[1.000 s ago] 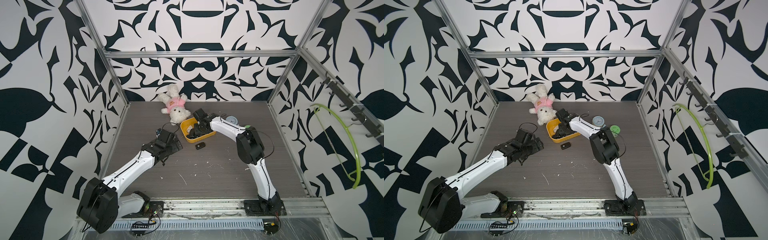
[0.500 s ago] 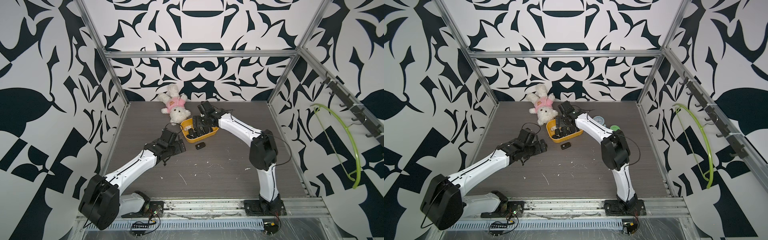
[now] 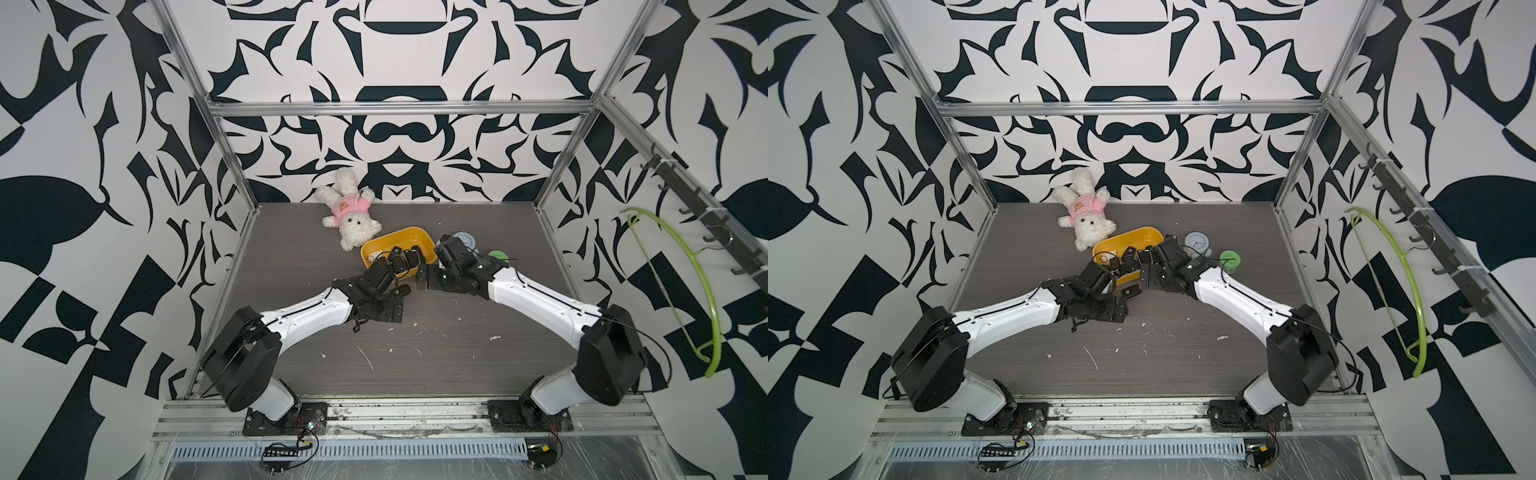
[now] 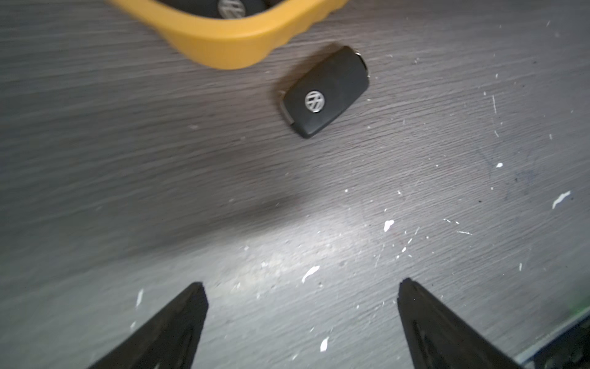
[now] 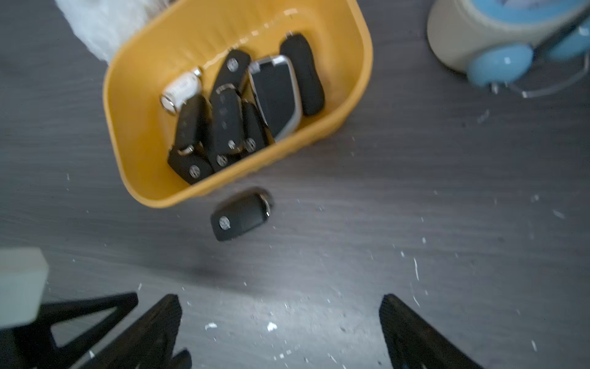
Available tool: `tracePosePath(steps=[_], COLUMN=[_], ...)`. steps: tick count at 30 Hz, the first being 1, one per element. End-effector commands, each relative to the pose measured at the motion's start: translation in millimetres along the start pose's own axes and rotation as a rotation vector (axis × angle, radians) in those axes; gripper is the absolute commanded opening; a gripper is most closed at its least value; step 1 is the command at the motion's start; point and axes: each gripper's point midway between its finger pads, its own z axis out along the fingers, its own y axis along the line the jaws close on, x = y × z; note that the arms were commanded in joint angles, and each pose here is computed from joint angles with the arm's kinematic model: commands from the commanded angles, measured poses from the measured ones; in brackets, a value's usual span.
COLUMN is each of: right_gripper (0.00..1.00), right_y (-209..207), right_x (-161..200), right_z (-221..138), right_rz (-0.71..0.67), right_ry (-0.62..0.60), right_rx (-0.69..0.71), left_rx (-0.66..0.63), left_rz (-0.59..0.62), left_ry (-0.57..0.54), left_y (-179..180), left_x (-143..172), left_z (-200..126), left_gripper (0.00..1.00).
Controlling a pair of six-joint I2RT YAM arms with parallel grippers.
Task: Place the car key into the storage box
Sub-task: Place the car key in the storage box, then pick up the car key from the center of the board.
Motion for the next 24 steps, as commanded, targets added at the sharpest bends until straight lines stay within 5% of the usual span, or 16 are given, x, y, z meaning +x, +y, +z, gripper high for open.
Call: tracePosePath(steps=[1,10,24], right_gripper=[1.00,1.00,1.00], right_y=[-10.0,-47.7,-52.4], right_x=[2.5,28.2,7.0], right_z=[-25.3,-34.8,-47.5], right_rz=[0.112,0.147,0.140], right_ry=[-0.068,-0.079,-0.173], right_rx=[-0.030,0.059,0.099], left_rx=[0.014,-0.059,-0.091], left_rz=[0.075,0.141,0.195], left_ry=[0.065,0.072,0.073], left_y=[-8.9,-9.5,-15.8], left_x=[1.2,-21.5,-45.0], left_z=[11.4,38.9,84.3], left_gripper=[1.00,0.99,0.99])
